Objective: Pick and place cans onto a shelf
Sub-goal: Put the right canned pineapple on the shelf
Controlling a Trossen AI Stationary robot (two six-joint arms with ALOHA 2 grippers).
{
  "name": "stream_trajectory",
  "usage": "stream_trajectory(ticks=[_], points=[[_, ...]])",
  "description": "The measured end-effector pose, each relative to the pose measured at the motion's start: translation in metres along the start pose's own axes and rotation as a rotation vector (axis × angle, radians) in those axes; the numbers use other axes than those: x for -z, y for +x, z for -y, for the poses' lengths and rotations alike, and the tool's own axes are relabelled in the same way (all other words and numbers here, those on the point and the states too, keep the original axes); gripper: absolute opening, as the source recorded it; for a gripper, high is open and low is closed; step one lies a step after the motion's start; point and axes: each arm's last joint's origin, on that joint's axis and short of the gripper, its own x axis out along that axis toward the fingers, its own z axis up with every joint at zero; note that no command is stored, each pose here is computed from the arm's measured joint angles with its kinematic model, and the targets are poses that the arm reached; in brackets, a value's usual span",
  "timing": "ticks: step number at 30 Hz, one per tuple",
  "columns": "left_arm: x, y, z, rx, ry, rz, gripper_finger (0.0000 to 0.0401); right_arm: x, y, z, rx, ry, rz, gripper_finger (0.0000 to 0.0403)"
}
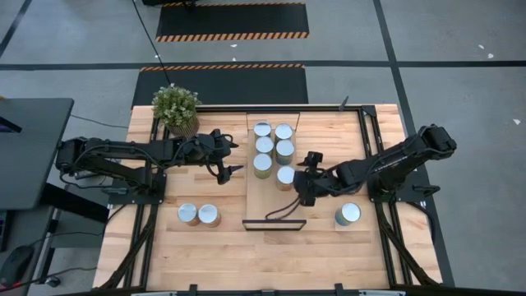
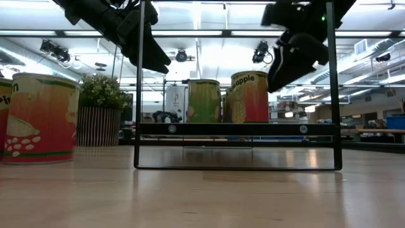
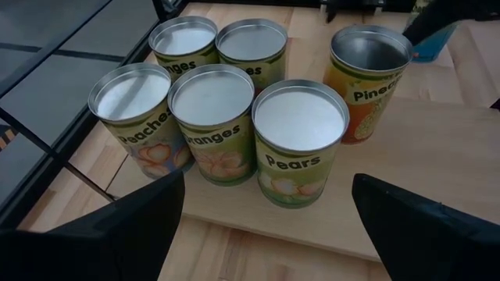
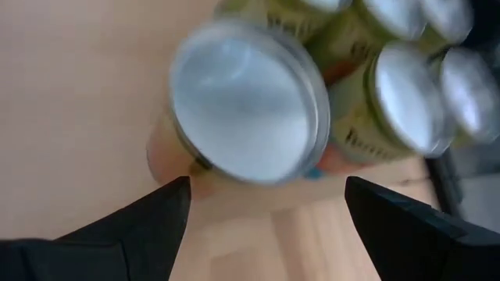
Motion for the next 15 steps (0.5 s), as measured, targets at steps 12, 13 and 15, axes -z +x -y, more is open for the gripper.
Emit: stream_trajectory(ticks=[12, 13, 15], points=[[0.000, 0.000, 0.000, 0.000, -0.002, 0.000, 0.0375, -0.021, -0.009, -0.009, 0.084, -0.086, 0.217, 0.0348], [0.000, 0.000, 0.000, 0.000, -0.002, 0.000, 0.0375, -0.022, -0.010, -0.010, 0.072, -0.088, 0.230, 0.0348], [0.000, 0.000, 0.000, 0.000, -0.002, 0.000, 0.0375, -0.024, -0.012, -0.012, 0.058, -0.085, 0.248, 0.0348]])
